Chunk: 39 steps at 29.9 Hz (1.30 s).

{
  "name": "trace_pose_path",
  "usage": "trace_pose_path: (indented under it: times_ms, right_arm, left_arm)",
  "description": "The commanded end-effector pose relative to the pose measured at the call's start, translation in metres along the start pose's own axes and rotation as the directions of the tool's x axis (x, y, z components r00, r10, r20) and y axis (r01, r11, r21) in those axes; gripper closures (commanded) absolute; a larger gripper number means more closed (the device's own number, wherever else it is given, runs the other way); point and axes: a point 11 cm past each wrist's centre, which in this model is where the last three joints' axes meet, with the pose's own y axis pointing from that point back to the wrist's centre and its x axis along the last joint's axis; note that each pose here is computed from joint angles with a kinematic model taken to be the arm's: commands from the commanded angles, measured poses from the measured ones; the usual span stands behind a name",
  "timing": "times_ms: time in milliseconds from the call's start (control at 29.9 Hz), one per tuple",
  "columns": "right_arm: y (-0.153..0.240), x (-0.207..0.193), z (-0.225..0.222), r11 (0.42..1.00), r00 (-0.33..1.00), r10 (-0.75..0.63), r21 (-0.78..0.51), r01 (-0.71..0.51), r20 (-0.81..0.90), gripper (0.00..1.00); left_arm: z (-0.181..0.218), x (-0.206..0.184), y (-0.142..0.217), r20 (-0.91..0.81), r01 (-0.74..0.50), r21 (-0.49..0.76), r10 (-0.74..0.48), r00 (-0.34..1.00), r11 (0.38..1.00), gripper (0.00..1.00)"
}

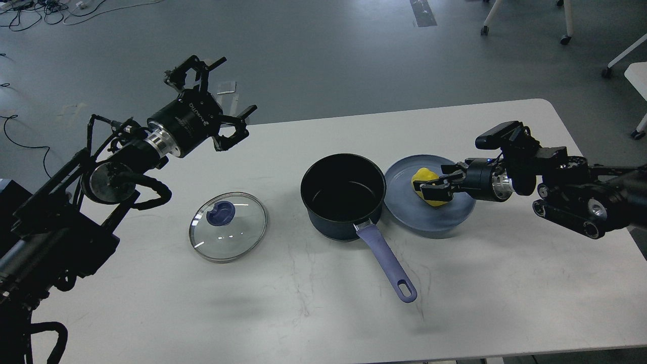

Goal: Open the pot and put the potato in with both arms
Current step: 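Grasp the potato with the right gripper and lift it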

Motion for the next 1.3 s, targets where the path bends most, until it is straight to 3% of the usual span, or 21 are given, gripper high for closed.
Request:
trace_pose_path:
  times_ms: [0,33,167,234,368,635,802,969,1270]
  right_arm:
    - [-0.008,-0.003,-0.005,1.000,1.000,0.002,0.013,-0.002,-0.015,0.19]
    - [-0.010,-0.006,-0.005,1.000,1.000,-0.008,0.012,0.008,-0.027,0.26]
    - [-0.013,-0.014,-0.004,0.999,0.997,-0.036,0.011,0.037,-0.073,0.34]
    - [-0.014,-0.015,-0.002,0.999,0.995,-0.039,0.005,0.040,-0.093,0.61]
    - [-0.013,-0.014,-0.002,0.999,0.995,-0.033,0.006,0.033,-0.098,0.74]
    - [-0.012,0.029,-0.009,0.996,0.987,0.084,0.029,-0.081,-0.139,0.78]
    - [0.013,0.088,0.001,0.973,0.945,0.230,0.024,-0.231,-0.233,0.78]
    - [0.030,0.128,0.004,0.952,0.911,0.296,0.017,-0.305,-0.288,0.80]
    - [-0.003,0.152,-0.057,0.939,0.886,0.341,0.152,-0.307,-0.315,0.84]
  left_arm:
    - [-0.002,0.002,0.002,0.013,0.003,0.008,-0.004,1.000,1.000,0.01]
    - [-0.003,0.003,0.004,0.023,0.003,0.014,-0.004,1.000,1.000,0.01]
    - [-0.004,0.004,0.005,0.028,0.003,0.015,-0.003,1.000,1.000,0.01]
    - [-0.004,0.005,0.006,0.028,0.000,0.018,-0.001,1.000,1.000,0.01]
    - [-0.007,0.007,0.007,0.033,-0.005,0.023,0.004,0.999,1.000,0.01]
    - [-0.004,0.007,0.008,0.041,-0.005,0.009,0.005,0.999,1.000,0.01]
    - [-0.003,0.007,0.008,0.043,-0.004,0.008,0.004,0.999,1.000,0.01]
    - [-0.001,0.003,0.006,0.046,0.004,0.006,-0.005,0.999,1.000,0.01]
    - [-0.001,-0.002,0.002,0.044,0.017,0.005,-0.017,0.999,1.000,0.01]
